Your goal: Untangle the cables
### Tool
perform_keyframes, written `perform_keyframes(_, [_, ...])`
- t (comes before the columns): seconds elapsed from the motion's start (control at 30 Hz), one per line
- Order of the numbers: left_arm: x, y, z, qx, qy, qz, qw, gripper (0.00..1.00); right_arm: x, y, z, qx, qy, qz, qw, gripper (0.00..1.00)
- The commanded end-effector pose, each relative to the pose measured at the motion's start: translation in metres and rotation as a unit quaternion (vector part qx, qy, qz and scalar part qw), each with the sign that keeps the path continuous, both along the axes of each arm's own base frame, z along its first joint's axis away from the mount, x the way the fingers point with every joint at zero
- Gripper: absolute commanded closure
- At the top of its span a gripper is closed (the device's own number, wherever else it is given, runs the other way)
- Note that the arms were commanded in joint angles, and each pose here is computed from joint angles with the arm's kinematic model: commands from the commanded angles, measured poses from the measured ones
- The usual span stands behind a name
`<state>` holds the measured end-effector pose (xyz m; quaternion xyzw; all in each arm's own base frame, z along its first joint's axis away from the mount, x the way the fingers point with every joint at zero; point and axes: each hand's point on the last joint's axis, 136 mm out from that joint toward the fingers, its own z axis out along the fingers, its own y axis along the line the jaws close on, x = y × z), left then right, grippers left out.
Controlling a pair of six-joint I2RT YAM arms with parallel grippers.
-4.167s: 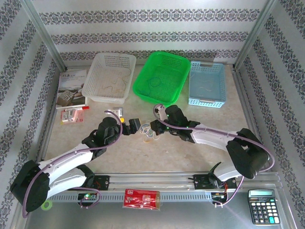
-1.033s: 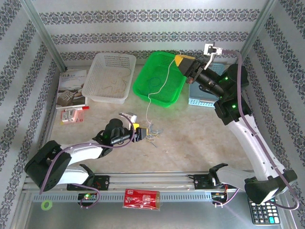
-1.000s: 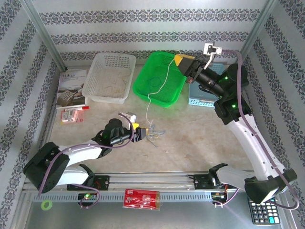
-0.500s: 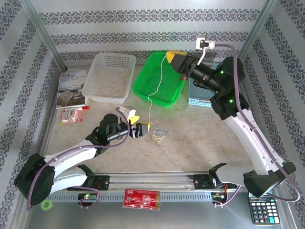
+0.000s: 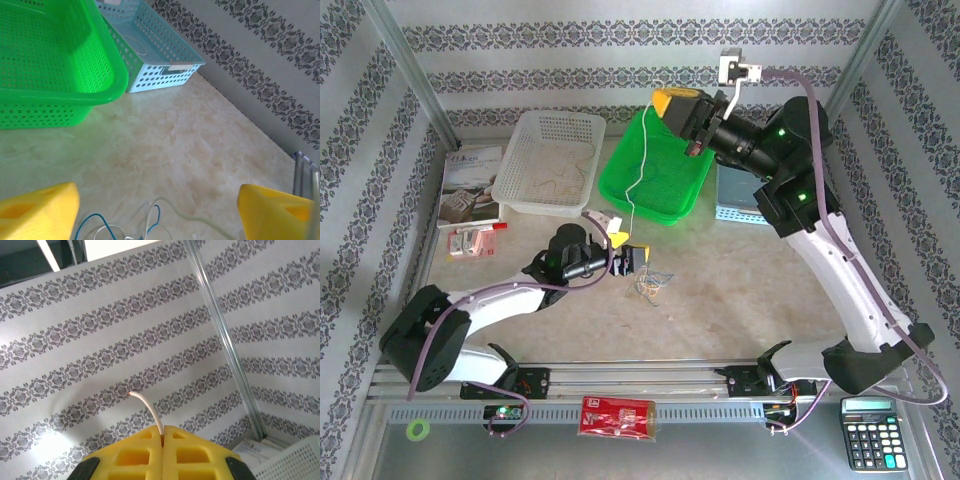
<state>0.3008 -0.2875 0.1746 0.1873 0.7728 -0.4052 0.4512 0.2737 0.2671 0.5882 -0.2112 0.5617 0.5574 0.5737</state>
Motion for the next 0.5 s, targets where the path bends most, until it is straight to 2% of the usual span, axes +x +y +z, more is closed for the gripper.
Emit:
perform_keyframes(0.0, [0.003, -0.016, 0.011, -0.032, -0.02, -0.018, 0.999, 0.26, -0.021, -0.004, 0.038, 0.019, -0.05, 0.009, 0.999, 1.0])
perform_keyframes(0.33, [0.013, -0.027, -0.036, -0.054, 0.024, -0.014, 0.998, 0.51, -0.046, -0.029, 0.117, 0.081, -0.135, -0.018, 0.987, 1.0])
perform_keyframes(0.47, [0.012, -0.028, -0.053, -0.053, 0.041, -0.017, 0.998, 0.57, -0.045, -0.038, 0.136, 0.097, -0.152, -0.036, 0.983, 1.0])
